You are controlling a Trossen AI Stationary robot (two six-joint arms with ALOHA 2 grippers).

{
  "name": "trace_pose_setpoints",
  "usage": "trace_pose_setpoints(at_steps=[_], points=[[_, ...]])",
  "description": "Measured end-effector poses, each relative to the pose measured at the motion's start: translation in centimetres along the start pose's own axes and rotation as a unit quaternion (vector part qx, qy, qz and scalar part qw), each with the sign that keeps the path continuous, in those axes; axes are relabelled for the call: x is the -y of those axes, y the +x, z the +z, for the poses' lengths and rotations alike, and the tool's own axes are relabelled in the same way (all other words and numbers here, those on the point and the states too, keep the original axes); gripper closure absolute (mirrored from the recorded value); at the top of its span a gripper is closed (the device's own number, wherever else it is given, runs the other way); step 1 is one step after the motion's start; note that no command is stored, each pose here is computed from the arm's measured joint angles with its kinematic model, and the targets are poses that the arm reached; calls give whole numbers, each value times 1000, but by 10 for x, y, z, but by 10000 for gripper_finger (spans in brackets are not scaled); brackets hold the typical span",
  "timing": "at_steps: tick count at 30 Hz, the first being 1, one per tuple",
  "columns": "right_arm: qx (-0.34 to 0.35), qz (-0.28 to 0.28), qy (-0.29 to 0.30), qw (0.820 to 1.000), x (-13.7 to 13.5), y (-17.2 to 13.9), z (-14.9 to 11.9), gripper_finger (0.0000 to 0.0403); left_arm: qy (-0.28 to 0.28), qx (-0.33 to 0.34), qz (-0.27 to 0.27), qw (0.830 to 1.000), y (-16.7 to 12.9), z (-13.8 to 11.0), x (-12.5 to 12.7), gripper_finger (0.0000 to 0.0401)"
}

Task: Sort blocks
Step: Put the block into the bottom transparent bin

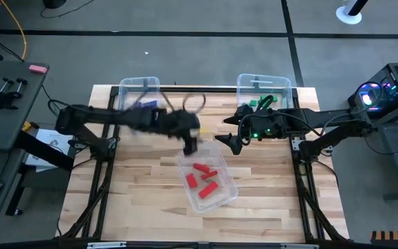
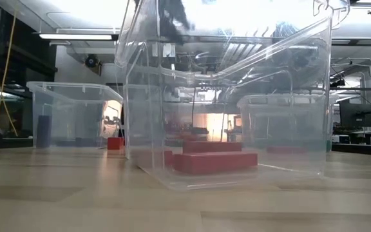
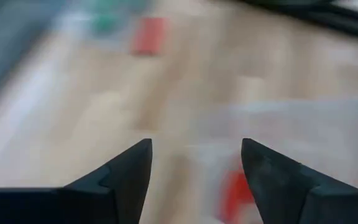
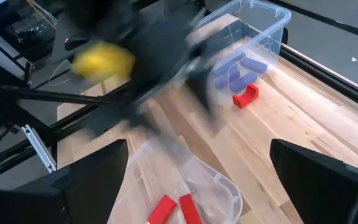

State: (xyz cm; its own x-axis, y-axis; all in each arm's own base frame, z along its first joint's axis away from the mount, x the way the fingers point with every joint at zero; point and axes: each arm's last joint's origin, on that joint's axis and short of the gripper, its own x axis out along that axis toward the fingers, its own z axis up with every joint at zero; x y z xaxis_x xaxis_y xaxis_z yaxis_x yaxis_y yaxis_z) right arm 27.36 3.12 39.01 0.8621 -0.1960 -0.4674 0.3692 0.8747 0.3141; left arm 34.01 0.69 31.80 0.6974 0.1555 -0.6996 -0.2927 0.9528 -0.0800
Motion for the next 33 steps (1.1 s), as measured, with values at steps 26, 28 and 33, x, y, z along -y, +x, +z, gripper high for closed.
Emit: trace_pose_setpoints(at_steps=[26, 28, 33], points=[[18, -24, 23, 999, 2, 0, 2, 14, 125, -472, 207, 848, 109, -37, -153, 399], [19, -25, 23, 999, 2, 0, 2, 14, 171, -518, 213, 810, 115, -46, -154, 400], [19, -26, 23, 999, 2, 0, 2, 14, 197, -551, 191, 788, 133, -58, -152, 401]])
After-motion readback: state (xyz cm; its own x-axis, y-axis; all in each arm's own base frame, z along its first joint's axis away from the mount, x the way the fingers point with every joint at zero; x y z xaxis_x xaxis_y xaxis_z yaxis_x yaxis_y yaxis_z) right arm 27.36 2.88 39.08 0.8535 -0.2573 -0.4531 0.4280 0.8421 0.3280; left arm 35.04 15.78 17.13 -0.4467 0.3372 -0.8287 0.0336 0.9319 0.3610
